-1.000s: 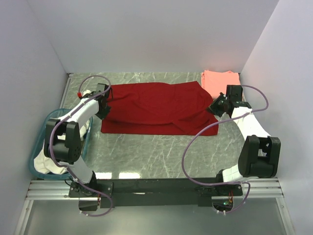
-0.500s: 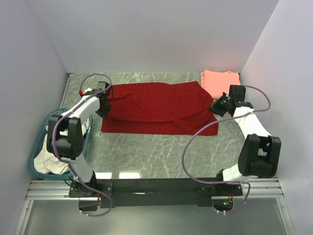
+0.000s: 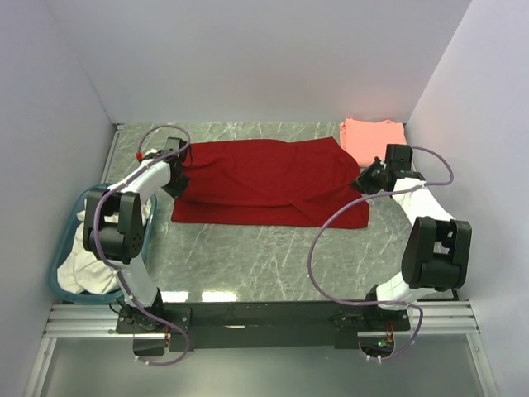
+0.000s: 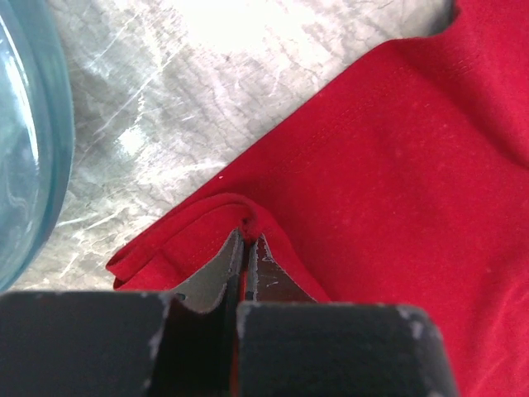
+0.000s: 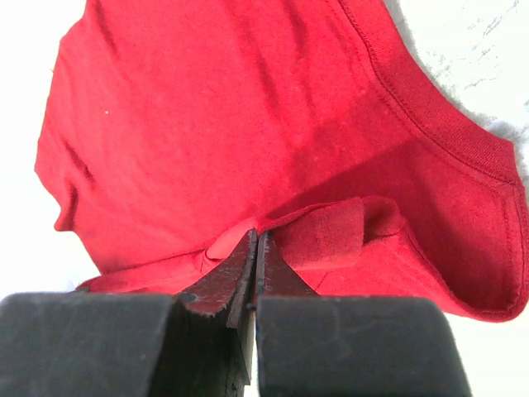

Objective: Fold and stack the t-shirts
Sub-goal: Fold the tshirt

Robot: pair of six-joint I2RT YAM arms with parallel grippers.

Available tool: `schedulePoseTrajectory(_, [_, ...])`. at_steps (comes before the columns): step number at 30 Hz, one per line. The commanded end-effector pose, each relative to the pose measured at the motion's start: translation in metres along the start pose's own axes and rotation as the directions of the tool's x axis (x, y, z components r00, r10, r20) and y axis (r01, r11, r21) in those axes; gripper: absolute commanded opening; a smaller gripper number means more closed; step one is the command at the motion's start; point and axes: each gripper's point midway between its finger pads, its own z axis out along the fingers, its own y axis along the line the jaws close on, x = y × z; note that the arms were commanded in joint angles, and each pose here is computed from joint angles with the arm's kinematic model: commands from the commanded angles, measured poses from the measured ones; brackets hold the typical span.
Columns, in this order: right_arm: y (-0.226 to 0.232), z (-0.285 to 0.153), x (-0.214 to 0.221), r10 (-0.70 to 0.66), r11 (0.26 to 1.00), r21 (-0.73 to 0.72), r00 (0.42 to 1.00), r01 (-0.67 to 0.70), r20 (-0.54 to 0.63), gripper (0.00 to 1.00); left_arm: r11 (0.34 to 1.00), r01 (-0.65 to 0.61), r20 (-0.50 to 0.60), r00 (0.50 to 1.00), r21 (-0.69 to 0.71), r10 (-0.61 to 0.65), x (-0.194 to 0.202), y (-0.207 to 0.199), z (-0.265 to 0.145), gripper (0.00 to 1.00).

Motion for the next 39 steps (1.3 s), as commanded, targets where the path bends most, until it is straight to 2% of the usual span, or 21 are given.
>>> schedulePoseTrajectory(1, [0.01, 0.002, -0.016, -0.002, 0.999, -0.042, 0.999, 0.004, 0.035, 0.0, 0.998, 0.006, 0.026, 1.0, 0.059, -0.007, -0.016, -0.018, -0.007, 0.02])
schedulePoseTrajectory(22, [0.01, 0.036, -0.03, 0.014, 1.0, -0.019, 1.0, -0.014, -0.004, 0.0, 0.994, -0.024, -0.02, 0.999, 0.11, 0.027, -0.021, -0.026, 0.013, 0.02])
schedulePoseTrajectory(28, [0.008, 0.041, -0.033, 0.017, 1.0, -0.022, 1.0, -0.018, -0.019, 0.0, 0.972, -0.039, -0.037, 0.998, 0.233, 0.049, -0.019, -0.044, 0.007, 0.04])
schedulePoseTrajectory(31, [0.011, 0.041, -0.037, -0.003, 1.0, -0.029, 1.0, 0.002, -0.026, 0.11, 0.968, -0.047, -0.046, 0.997, 0.245, 0.06, -0.018, -0.047, 0.006, 0.07])
schedulePoseTrajectory(32, [0.012, 0.041, -0.038, -0.01, 1.0, -0.029, 1.0, 0.01, -0.026, 0.23, 0.967, -0.048, -0.045, 0.997, 0.248, 0.061, -0.019, -0.047, 0.005, 0.15])
schedulePoseTrajectory(33, [0.012, 0.04, -0.039, -0.025, 0.999, -0.026, 0.999, 0.025, -0.024, 0.3, 0.966, -0.057, -0.046, 0.996, 0.253, 0.071, -0.019, -0.048, 0.005, 0.21])
schedulePoseTrajectory(35, [0.014, 0.036, -0.043, -0.039, 0.999, -0.017, 0.999, 0.039, -0.013, 0.43, 0.962, -0.059, -0.044, 0.996, 0.266, 0.074, -0.02, -0.048, 0.0, 0.39])
schedulePoseTrajectory(36, [0.015, 0.033, -0.044, -0.048, 0.999, -0.016, 0.999, 0.048, -0.006, 0.45, 0.961, -0.06, -0.044, 0.996, 0.271, 0.074, -0.02, -0.047, -0.001, 0.57])
schedulePoseTrajectory(39, [0.017, 0.023, -0.043, -0.069, 0.998, -0.002, 0.997, 0.069, 0.019, 0.49, 0.955, -0.046, -0.042, 0.997, 0.293, 0.061, -0.02, -0.045, -0.013, 0.81])
